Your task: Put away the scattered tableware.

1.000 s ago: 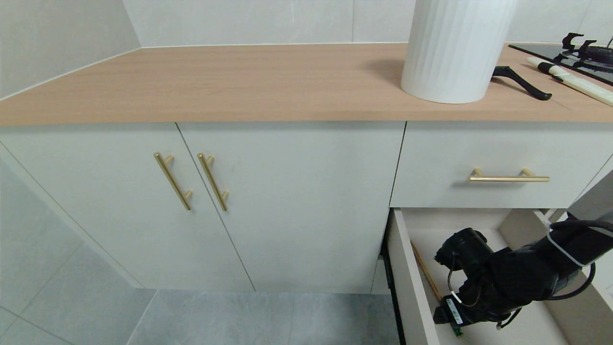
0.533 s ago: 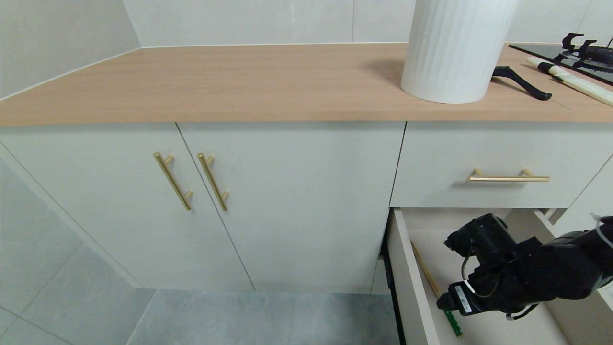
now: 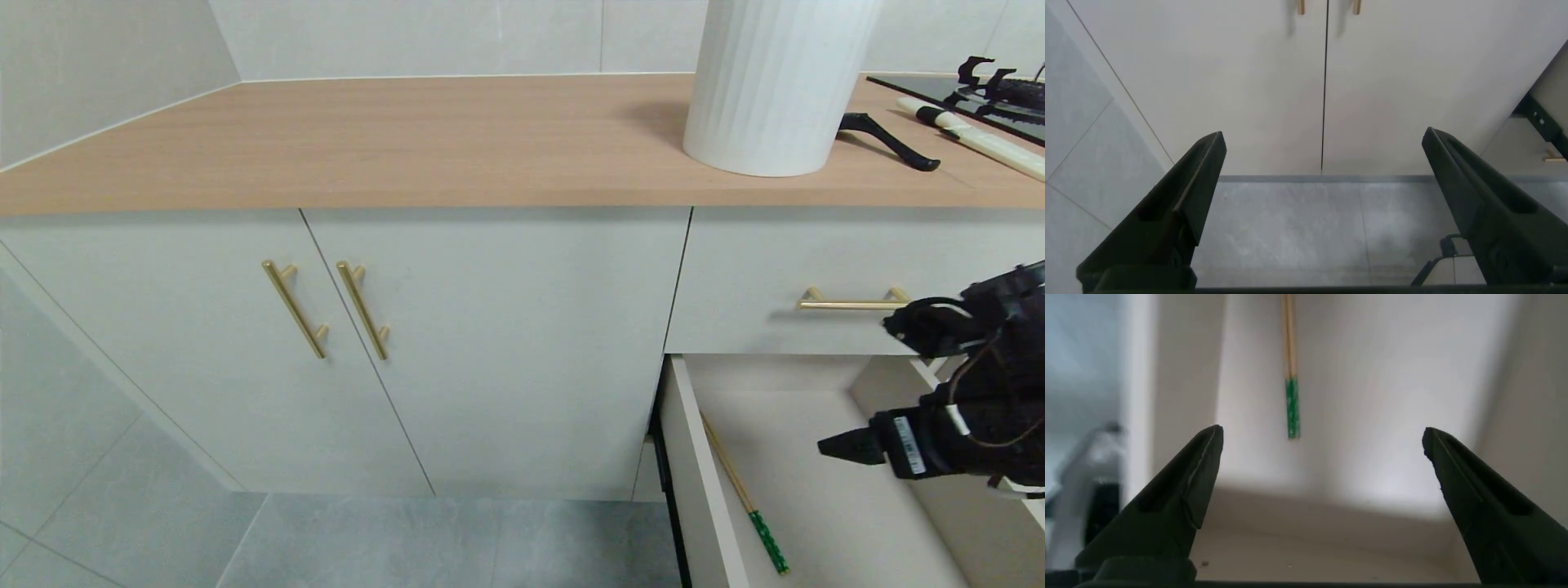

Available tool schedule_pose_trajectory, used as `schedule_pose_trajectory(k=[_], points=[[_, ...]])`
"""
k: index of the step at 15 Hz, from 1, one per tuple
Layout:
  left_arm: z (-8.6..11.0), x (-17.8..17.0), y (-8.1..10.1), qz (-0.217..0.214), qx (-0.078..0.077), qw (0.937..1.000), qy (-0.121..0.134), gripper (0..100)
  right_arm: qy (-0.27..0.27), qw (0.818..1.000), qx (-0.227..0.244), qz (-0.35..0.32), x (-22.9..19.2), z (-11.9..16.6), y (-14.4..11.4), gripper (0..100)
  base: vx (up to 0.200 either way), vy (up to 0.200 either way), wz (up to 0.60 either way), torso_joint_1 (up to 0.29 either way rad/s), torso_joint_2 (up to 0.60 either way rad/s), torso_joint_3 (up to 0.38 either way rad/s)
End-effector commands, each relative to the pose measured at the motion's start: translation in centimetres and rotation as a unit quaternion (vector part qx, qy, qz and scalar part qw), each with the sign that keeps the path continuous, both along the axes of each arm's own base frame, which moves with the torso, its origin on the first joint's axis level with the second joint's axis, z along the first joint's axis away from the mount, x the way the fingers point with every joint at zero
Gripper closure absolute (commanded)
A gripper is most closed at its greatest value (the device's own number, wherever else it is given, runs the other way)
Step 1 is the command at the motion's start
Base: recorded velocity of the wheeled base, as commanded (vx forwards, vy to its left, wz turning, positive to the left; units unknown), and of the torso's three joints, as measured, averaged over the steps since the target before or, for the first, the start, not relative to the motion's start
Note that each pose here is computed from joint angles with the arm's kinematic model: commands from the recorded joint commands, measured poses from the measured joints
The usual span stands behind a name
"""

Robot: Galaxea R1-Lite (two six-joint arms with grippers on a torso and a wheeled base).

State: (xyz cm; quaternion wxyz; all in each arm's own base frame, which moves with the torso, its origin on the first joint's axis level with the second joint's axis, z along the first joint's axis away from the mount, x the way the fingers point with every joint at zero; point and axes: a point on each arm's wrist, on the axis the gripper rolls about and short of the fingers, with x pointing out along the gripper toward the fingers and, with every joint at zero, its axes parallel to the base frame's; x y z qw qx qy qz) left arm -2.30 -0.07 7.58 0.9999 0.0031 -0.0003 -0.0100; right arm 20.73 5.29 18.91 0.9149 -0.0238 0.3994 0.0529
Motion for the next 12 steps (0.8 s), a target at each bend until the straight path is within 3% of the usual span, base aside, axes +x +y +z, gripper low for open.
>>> schedule_pose_trajectory(k=[1, 8, 12], points=[[0.0, 0.0, 0.0, 0.0, 0.0, 1.0, 0.0, 0, -0.08, 0.997, 0.01, -0.013, -2.6, 3.7, -2.9, 0, 0.0, 0.0, 0.0, 0.0, 0.0, 0.0], [0.0, 0.0, 0.0, 0.001, 0.0, 1.0, 0.0, 0, -0.11, 0.994, 0.002, 0.0, -3.9, 4.6, -3.4, 0, 0.0, 0.0, 0.0, 0.01, -0.02, -0.007], [0.0, 0.0, 0.0, 0.0, 0.0, 1.0, 0.0, 0, -0.113, 0.994, 0.001, 0.001, -4.1, 4.7, -3.5, 0, 0.0, 0.0, 0.0, 0.149, -0.2, -0.229]])
